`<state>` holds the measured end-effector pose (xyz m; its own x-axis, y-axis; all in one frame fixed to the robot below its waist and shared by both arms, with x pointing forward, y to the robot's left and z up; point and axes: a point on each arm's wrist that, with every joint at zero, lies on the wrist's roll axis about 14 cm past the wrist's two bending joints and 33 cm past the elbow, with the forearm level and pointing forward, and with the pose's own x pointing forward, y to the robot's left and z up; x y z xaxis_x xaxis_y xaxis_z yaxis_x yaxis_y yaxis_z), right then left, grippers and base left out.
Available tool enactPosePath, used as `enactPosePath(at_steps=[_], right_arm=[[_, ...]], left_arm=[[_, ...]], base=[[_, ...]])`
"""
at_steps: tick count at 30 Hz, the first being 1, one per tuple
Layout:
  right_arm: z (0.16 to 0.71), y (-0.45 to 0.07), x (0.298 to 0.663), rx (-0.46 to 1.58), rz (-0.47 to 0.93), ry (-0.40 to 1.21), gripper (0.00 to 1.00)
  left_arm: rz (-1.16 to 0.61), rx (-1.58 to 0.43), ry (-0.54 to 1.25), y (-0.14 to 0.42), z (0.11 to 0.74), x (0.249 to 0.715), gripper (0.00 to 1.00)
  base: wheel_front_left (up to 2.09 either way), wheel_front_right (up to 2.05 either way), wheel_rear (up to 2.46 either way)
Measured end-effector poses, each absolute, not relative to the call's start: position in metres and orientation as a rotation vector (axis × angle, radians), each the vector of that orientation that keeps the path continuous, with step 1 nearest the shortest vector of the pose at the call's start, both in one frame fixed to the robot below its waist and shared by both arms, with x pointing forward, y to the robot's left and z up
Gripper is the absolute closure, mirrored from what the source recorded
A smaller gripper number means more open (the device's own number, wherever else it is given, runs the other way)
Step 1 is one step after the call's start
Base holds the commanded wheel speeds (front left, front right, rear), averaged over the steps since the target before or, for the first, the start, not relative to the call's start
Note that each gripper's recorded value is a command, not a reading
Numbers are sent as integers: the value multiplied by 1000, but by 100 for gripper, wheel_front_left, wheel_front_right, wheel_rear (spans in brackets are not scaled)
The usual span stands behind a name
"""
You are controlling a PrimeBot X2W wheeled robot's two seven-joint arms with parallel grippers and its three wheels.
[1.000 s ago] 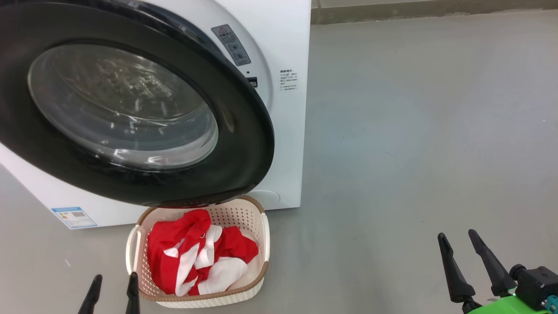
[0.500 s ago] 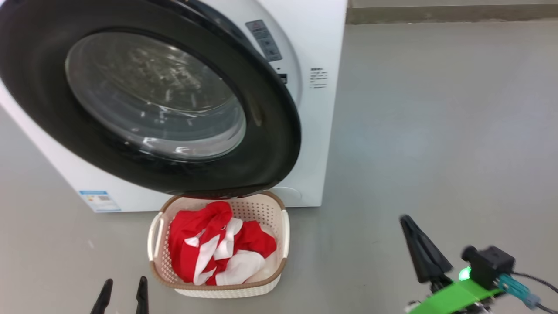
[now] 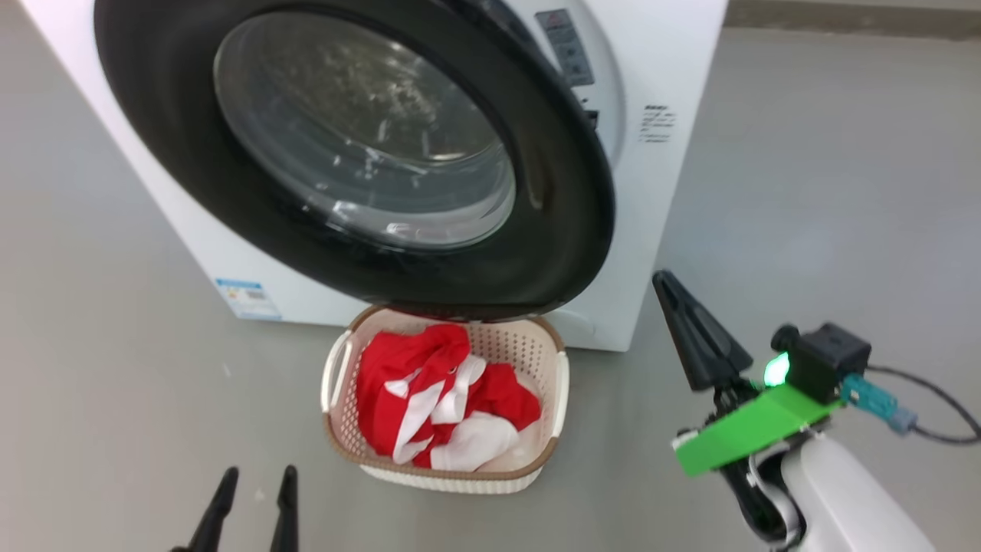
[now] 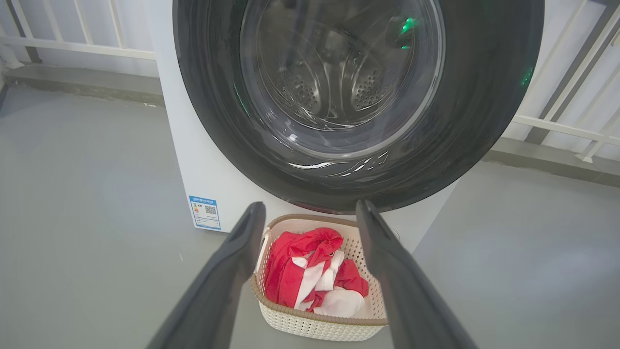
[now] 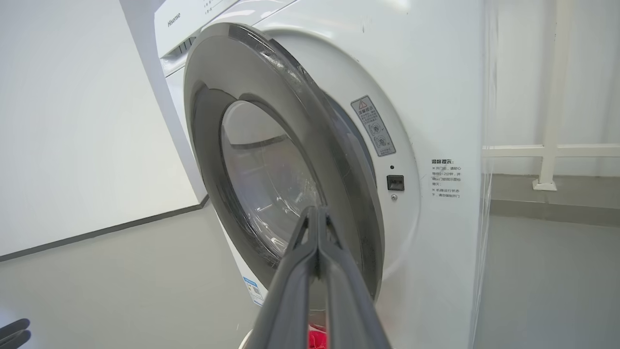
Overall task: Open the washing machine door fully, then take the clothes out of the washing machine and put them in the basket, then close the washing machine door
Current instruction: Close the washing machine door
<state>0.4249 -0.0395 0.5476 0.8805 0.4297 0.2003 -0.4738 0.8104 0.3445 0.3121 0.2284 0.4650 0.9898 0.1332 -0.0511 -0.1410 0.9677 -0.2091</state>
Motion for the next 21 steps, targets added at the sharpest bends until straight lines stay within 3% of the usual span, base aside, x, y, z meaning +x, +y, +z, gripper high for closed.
enactPosePath(at_steps=[21], right_arm=[[523, 17, 515, 393, 581, -44, 100]], left_arm=[[177, -253, 49, 231, 463, 339, 0]], base=[[0, 0, 0]])
